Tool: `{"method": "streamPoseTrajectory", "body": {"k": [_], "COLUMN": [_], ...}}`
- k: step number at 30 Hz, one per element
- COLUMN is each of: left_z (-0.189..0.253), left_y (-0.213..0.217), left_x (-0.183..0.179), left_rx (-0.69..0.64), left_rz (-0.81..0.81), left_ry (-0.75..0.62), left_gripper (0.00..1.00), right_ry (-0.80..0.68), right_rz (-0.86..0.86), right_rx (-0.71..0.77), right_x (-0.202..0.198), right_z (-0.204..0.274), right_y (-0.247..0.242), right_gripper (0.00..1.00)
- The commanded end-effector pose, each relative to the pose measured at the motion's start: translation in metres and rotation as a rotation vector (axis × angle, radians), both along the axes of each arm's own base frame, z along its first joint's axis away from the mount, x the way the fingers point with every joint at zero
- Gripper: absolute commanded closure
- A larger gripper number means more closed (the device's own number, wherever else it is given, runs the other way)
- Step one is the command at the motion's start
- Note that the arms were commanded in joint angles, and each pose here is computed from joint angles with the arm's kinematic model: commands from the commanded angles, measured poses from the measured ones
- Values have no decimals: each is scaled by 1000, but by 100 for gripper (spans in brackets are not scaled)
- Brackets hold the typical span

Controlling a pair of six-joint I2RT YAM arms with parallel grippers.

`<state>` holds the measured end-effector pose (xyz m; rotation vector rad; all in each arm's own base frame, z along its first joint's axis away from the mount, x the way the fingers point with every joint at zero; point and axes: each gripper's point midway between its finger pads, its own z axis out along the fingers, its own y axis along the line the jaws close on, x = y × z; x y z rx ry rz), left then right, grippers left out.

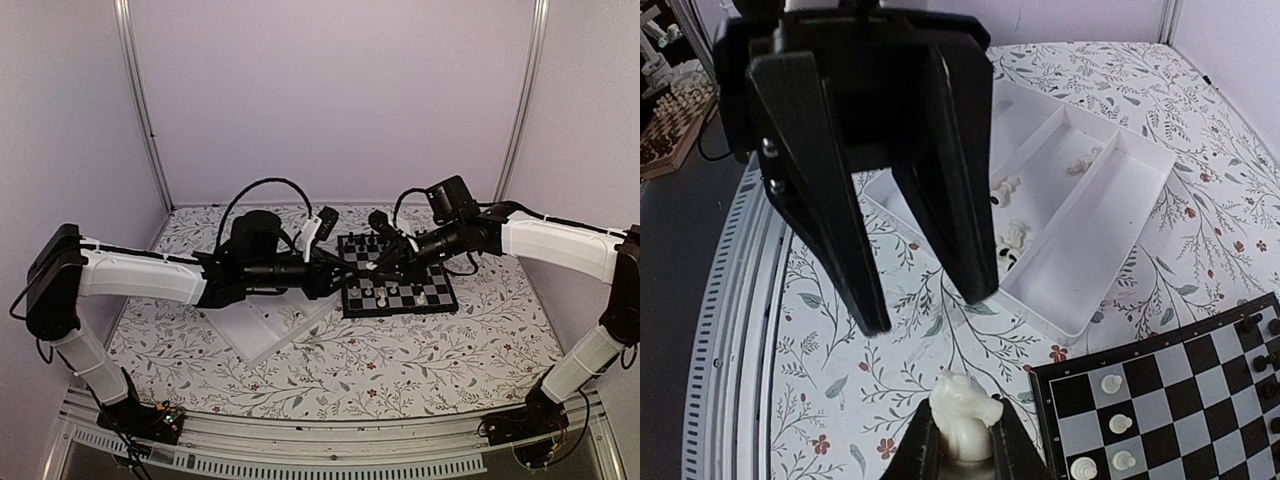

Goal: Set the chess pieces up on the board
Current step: Adjust the chess piece.

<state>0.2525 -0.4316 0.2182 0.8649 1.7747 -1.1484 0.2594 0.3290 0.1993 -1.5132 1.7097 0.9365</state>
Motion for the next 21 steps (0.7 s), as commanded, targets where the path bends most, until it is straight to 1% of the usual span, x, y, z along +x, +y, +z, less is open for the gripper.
{"method": "streamPoseTrajectory", "body": {"k": [1,4,6,9,16,21], "left_z": [10,3,7,10,11,-1], "left_y": [-19,-23,-26,-31,-35,-37], "left_x": [15,17,14,11,16,24], "left_rx": [-110,-139,-179,-206,-247,-245], "left_rz": [66,73,46,14,7,21], "left_ry": [92,199,232,262,314,385], "left_gripper": [66,62,60,60,63,70], "right_ry": [47,26,19,5,-12,-18], "right_rz": [-33,-58,-69,-88,-100,-103], "right_rx": [46,37,32,19,8,10], "right_x": [4,7,9,12,15,15], "right_z": [4,4,3,1,-1,1], "right_y": [4,2,0,-1,-3,-4], "right_gripper": [95,94,94,94,93,93]}}
